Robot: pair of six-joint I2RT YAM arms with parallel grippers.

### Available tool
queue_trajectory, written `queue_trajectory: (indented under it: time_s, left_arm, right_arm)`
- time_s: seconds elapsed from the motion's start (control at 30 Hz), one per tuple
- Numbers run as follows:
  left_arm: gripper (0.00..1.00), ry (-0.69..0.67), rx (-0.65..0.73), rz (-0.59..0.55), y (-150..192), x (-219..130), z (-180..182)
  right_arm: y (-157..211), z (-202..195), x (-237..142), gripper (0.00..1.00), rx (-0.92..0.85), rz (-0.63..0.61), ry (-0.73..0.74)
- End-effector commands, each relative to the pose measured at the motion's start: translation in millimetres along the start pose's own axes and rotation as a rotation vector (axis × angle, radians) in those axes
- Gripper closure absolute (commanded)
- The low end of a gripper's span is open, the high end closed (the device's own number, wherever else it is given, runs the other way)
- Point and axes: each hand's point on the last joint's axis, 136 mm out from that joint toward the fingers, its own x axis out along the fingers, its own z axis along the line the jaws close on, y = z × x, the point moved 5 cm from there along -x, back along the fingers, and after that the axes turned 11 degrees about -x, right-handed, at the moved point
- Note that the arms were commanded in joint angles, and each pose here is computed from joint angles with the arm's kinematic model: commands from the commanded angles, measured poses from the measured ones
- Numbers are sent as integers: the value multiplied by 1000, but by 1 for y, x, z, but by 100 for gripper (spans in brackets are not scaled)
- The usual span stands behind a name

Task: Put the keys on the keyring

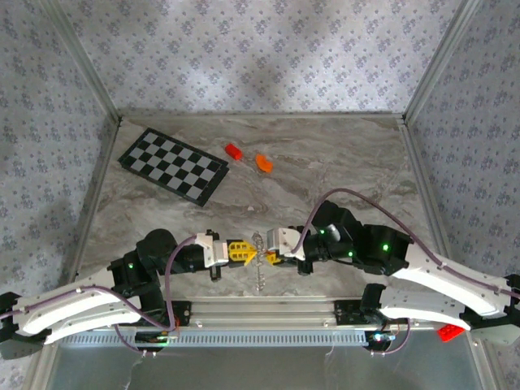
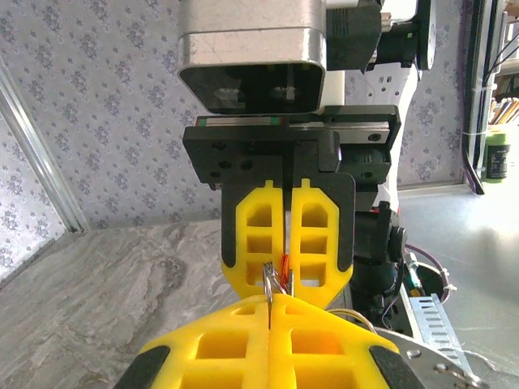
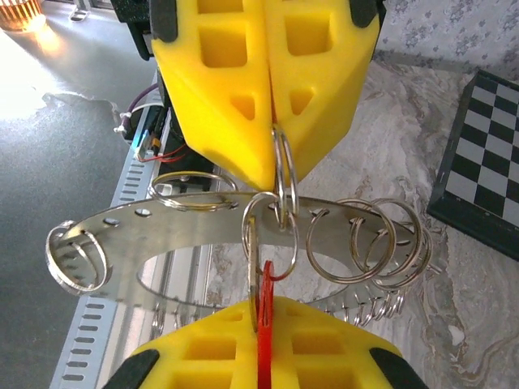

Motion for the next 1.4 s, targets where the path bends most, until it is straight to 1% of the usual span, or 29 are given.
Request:
queue_trajectory:
  time_s: [0.0, 0.13, 0.27, 0.5, 0.6, 0.67, 0.77, 0.8, 0.93, 0.97, 1.07, 1.2, 1.37]
  left_arm:
    - [100, 11, 9, -90, -20, -3, -2]
    - [100, 21, 10, -102, -22, -4, -4]
    - [100, 26, 11, -105, -23, -5, -5]
    - [100, 39, 9, -102, -21, -4, -6]
    - [100, 40, 8, -100, -20, -5, -6]
    - [100, 41, 8, -100, -20, -5, -6]
    - [100, 25, 5, -95, -19, -5, -4]
    - [100, 19, 6, -92, -18, -4, -3]
    - [100, 20, 4, -98, -17, -4, -4]
    - [100, 23, 6, -100, -16, -4, -4]
    - [100, 31, 6, -109, -17, -4, -5]
    - [100, 50, 9, -130, -19, -6, -7]
    - [100, 64, 8, -162, -22, -8, -10]
  right_arm:
    - [-2, 2, -1, 96, 0, -15, -2]
    - [3, 2, 3, 99, 14, 10, -8]
    - [9, 0, 8, 100, 48, 56, -13]
    - [7, -3, 9, 99, 50, 69, -11]
    - [8, -3, 10, 97, 52, 71, -15]
    - [7, -2, 9, 92, 50, 67, -13]
    - [3, -1, 1, 80, 47, 41, 3]
    - [0, -3, -4, 75, 45, 28, 23]
    - [-14, -10, -27, 58, 48, -77, 130]
    - [-17, -10, -29, 57, 45, -100, 143]
    - [-22, -7, -31, 58, 23, -158, 139]
    - [-25, -7, -25, 64, 10, -193, 126]
    - [-30, -8, -21, 64, 4, -233, 121]
